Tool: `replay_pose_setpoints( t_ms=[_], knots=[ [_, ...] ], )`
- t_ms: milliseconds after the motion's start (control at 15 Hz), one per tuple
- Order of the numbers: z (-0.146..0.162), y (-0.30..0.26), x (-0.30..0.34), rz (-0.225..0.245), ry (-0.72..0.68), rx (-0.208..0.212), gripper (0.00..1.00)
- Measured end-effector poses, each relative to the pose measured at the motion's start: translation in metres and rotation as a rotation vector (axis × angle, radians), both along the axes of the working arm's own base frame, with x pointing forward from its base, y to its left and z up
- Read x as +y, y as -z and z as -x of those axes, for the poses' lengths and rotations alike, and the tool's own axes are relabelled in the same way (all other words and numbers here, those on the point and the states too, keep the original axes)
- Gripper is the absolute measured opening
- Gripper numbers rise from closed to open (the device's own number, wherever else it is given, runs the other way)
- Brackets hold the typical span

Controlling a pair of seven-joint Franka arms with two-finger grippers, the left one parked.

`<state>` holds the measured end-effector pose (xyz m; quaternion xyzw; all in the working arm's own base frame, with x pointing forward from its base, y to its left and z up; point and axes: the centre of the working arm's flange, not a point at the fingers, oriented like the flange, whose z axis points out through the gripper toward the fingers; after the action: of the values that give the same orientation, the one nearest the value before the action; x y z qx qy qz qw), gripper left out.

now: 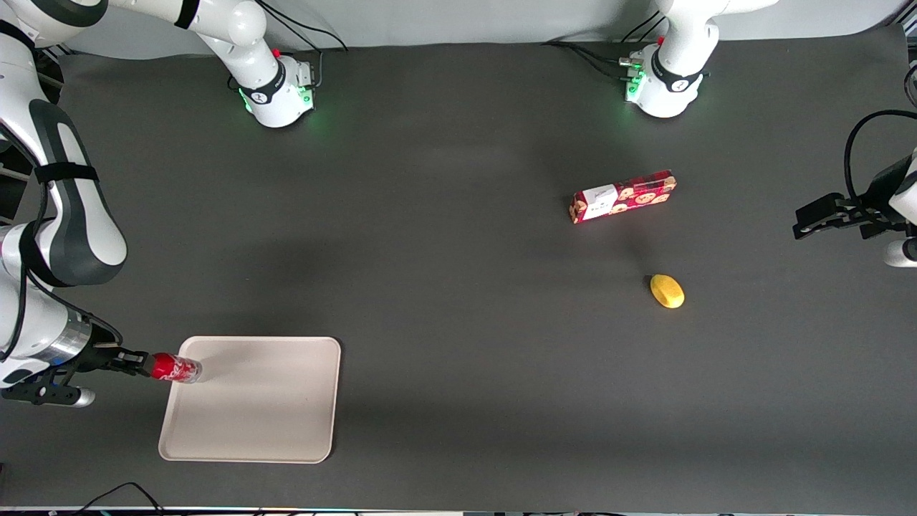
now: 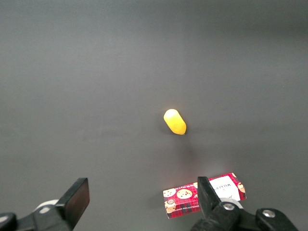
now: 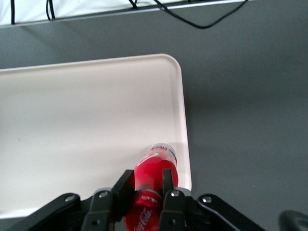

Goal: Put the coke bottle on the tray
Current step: 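Lower the bottle upright onto the tray and open the right gripper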

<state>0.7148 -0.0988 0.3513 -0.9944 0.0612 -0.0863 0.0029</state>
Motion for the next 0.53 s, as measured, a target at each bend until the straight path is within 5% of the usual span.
replay_pose_setpoints(
  t_ms=[533],
  knots=[
    [-0.007,0.016,-0.001,-0.029,0.002,-0.031,0.3]
  ],
)
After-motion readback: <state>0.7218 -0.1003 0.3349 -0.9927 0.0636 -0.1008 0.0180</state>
